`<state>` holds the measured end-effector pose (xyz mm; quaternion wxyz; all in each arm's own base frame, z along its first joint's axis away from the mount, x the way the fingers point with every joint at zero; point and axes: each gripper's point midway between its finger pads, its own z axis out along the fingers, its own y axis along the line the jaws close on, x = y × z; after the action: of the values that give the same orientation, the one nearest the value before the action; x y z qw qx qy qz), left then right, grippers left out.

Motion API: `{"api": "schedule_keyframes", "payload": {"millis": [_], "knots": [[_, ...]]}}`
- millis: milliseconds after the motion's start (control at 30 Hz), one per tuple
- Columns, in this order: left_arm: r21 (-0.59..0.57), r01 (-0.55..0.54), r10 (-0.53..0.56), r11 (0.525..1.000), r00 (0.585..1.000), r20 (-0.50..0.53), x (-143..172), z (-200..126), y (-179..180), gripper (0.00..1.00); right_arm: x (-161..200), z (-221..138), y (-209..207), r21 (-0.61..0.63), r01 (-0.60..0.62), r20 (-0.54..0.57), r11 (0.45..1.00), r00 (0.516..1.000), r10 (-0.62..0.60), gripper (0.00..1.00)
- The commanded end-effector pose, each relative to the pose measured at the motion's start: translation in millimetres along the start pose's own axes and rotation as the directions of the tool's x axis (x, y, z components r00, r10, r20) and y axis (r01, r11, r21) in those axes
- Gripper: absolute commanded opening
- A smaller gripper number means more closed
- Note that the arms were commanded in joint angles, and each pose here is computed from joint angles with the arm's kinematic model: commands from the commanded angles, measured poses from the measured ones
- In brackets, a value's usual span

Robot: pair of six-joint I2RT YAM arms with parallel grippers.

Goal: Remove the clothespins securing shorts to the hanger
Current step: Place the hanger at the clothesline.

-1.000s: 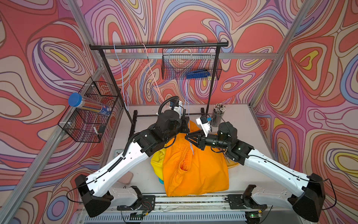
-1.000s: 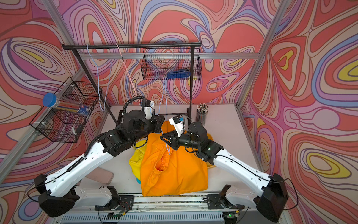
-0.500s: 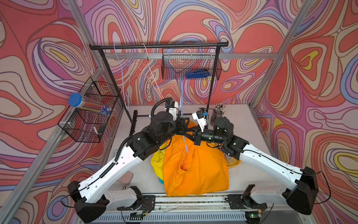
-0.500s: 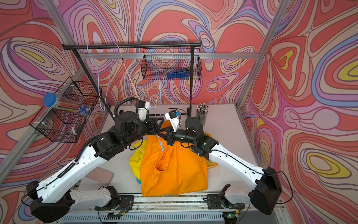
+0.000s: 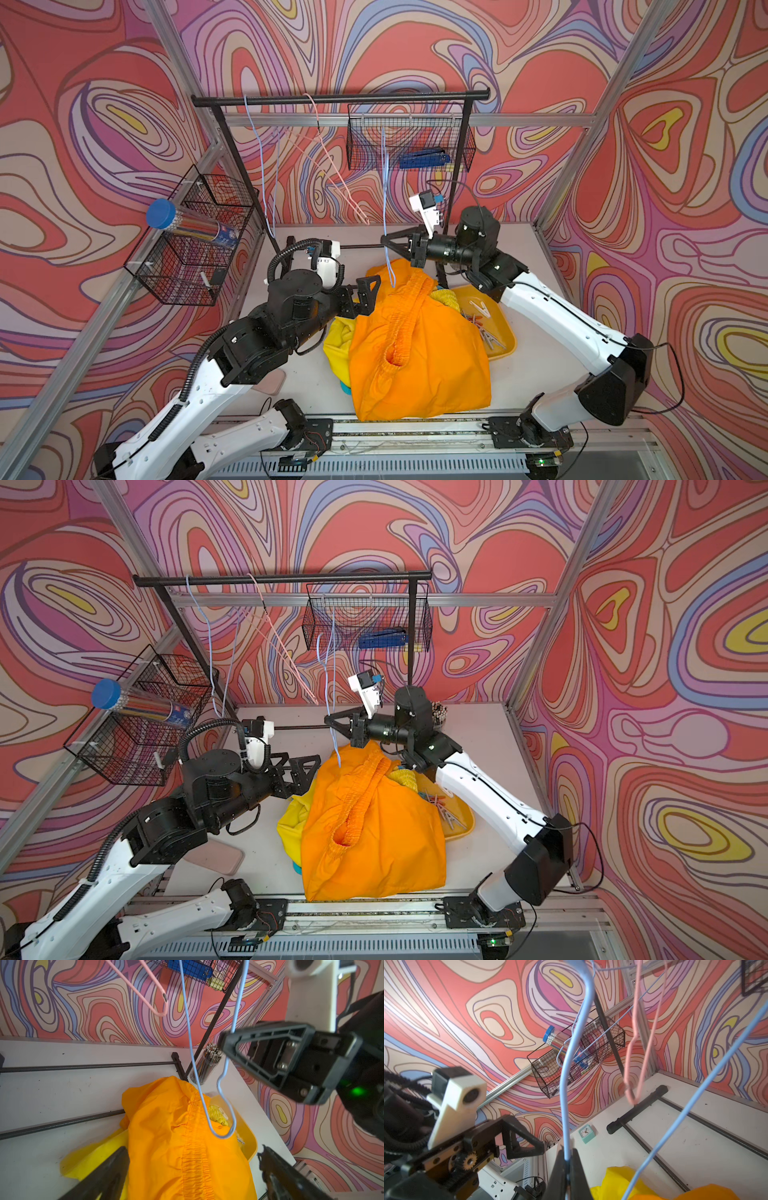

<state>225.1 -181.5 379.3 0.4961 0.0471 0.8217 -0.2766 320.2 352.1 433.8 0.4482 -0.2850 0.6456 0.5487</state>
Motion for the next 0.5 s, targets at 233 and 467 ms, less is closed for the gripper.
{"api": "schedule_keyframes", "payload": {"millis": [233,467], "knots": [[-0.061,-0.065,0.051,0.996,0.976,-0.214,65.0,15.3,24.8,1.00,-71.3,-4.7,-29.8,-0.003,-0.010,0.082,1.000,0.997,0.011,0.00],[-0.052,-0.053,0.039,0.997,0.971,-0.235,76.1,19.9,25.8,1.00,-105.6,-1.5,-74.4,0.049,-0.027,0.143,0.998,0.990,0.020,0.00]]}}
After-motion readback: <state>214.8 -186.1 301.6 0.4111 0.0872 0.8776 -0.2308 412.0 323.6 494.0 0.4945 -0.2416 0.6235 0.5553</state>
